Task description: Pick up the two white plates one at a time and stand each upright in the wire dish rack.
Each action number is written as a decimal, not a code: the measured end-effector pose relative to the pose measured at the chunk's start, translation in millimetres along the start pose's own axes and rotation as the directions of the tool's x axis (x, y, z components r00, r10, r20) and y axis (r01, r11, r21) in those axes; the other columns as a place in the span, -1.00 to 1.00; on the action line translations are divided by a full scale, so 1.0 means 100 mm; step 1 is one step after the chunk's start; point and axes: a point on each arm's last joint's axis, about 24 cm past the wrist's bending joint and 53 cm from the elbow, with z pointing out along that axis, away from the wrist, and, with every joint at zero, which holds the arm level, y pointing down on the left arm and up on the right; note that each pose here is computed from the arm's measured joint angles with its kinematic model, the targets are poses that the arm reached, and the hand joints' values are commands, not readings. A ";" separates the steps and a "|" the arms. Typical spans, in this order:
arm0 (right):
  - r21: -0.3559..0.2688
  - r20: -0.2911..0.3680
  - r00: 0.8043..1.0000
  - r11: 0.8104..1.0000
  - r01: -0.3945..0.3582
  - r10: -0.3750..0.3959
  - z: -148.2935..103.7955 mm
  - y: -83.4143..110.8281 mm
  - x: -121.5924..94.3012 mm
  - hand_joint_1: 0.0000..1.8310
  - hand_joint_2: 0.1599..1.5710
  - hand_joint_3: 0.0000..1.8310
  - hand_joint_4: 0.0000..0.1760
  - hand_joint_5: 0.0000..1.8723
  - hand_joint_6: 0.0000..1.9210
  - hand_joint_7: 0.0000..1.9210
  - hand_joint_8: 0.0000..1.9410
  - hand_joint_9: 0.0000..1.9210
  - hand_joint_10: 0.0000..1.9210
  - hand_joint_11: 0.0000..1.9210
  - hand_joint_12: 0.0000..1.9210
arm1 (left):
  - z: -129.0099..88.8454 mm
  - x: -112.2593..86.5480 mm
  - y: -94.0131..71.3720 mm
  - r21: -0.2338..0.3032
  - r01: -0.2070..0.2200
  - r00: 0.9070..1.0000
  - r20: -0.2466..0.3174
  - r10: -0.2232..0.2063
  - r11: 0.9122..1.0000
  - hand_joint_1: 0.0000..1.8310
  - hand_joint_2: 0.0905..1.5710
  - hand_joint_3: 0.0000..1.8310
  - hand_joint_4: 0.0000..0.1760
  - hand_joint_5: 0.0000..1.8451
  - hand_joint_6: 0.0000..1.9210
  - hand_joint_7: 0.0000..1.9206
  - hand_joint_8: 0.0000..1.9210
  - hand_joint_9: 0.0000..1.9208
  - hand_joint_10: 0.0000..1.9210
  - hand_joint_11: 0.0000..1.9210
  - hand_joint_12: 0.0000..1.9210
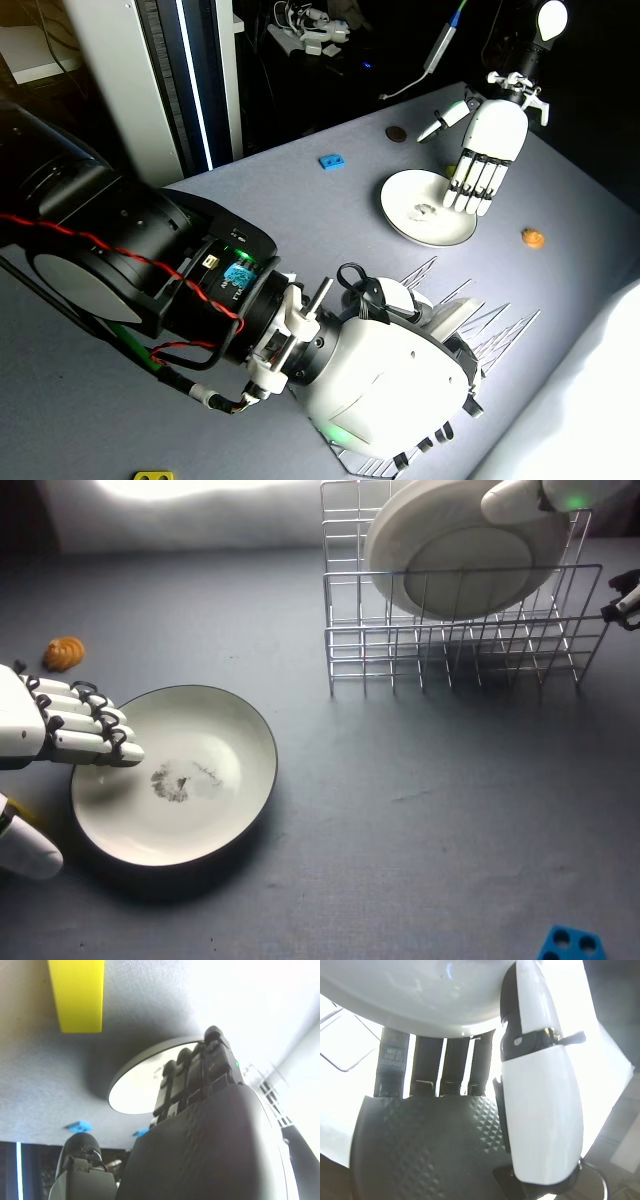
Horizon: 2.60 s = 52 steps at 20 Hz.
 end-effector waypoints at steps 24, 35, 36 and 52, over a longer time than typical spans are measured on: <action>-0.060 -0.013 0.999 0.998 0.035 -0.036 0.01 0.05 0.05 0.03 0.32 -1.00 -1.00 -0.25 -0.95 -0.16 -1.00 -0.22 -1.00 -0.76 0.33 | -0.05 -0.23 0.09 -0.017 -0.034 0.997 0.069 0.035 0.999 -1.00 0.23 -1.00 -1.00 -1.00 -1.00 -1.00 -1.00 -1.00 -1.00 -1.00 -1.00; -0.244 -0.008 0.981 0.952 0.186 -0.194 -0.06 0.37 0.16 0.02 0.31 -1.00 -1.00 -0.28 -0.99 -0.20 -1.00 -0.24 -0.99 -0.78 0.36 | 0.01 -0.11 0.11 -0.020 -0.032 0.999 0.040 0.033 0.999 -1.00 0.23 -1.00 -1.00 -1.00 -1.00 -1.00 -1.00 -1.00 -1.00 -1.00 -1.00; -0.283 -0.003 0.974 0.935 0.215 -0.225 -0.09 0.44 0.20 0.02 0.30 -1.00 -1.00 -0.27 -0.99 -0.19 -1.00 -0.23 -0.98 -0.76 0.34 | 0.01 -0.08 0.12 -0.022 -0.029 0.999 0.033 0.030 0.999 -1.00 0.23 -1.00 -1.00 -1.00 -1.00 -1.00 -1.00 -1.00 -1.00 -1.00 -1.00; -0.561 -0.195 0.710 0.670 0.486 -0.677 -0.54 0.58 1.99 -0.11 0.30 -0.99 -1.00 -0.97 -1.00 -0.97 -1.00 -0.98 -1.00 -1.00 -0.74 | 0.03 0.03 0.17 -0.037 0.010 1.000 0.020 -0.009 0.999 -1.00 0.23 -1.00 -1.00 -1.00 -1.00 -1.00 -1.00 -1.00 -1.00 -1.00 -1.00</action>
